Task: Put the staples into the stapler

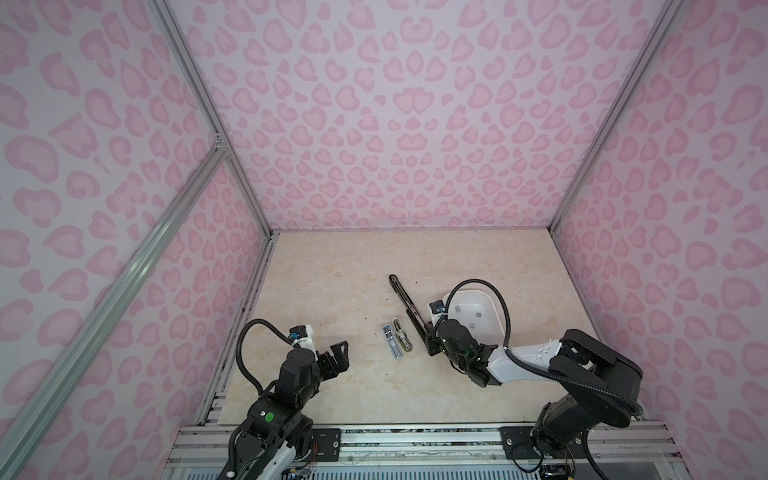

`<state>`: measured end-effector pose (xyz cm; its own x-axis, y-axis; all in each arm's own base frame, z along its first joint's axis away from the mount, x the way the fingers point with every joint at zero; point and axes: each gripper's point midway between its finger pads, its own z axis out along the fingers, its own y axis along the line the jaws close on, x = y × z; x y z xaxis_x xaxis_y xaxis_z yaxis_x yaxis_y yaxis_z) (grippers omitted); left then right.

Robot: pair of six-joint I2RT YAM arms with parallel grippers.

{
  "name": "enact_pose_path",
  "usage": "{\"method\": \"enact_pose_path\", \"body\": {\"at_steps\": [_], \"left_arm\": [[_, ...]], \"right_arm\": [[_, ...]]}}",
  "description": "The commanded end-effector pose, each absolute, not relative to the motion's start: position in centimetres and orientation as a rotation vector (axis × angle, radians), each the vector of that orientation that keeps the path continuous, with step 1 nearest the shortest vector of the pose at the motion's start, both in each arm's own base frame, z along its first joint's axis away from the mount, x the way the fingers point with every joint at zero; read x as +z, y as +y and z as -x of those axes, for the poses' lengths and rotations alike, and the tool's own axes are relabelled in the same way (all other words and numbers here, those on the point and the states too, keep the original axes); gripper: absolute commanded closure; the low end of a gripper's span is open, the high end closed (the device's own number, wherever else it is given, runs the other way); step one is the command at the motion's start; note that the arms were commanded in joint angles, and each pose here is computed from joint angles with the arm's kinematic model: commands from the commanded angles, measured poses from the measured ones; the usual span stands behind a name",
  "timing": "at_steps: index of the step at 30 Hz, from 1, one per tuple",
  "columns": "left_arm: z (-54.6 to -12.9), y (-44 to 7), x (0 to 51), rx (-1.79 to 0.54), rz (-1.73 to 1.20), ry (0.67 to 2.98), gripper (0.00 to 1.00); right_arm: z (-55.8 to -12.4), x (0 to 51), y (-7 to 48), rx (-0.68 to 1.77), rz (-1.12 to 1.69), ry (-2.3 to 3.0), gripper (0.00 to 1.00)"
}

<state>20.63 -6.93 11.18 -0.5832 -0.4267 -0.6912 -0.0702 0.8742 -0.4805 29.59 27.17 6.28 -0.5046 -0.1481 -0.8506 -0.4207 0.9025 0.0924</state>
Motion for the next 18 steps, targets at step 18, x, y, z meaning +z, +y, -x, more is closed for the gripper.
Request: {"method": "enact_pose_path", "body": {"at_steps": [18], "left_arm": [[-20.72, -6.8, 11.21, -0.506, 0.363, 2.149, 0.02]], "right_arm": [[-29.06, 5.56, 27.06, 0.373, 0.395, 2.124, 0.91]]}}
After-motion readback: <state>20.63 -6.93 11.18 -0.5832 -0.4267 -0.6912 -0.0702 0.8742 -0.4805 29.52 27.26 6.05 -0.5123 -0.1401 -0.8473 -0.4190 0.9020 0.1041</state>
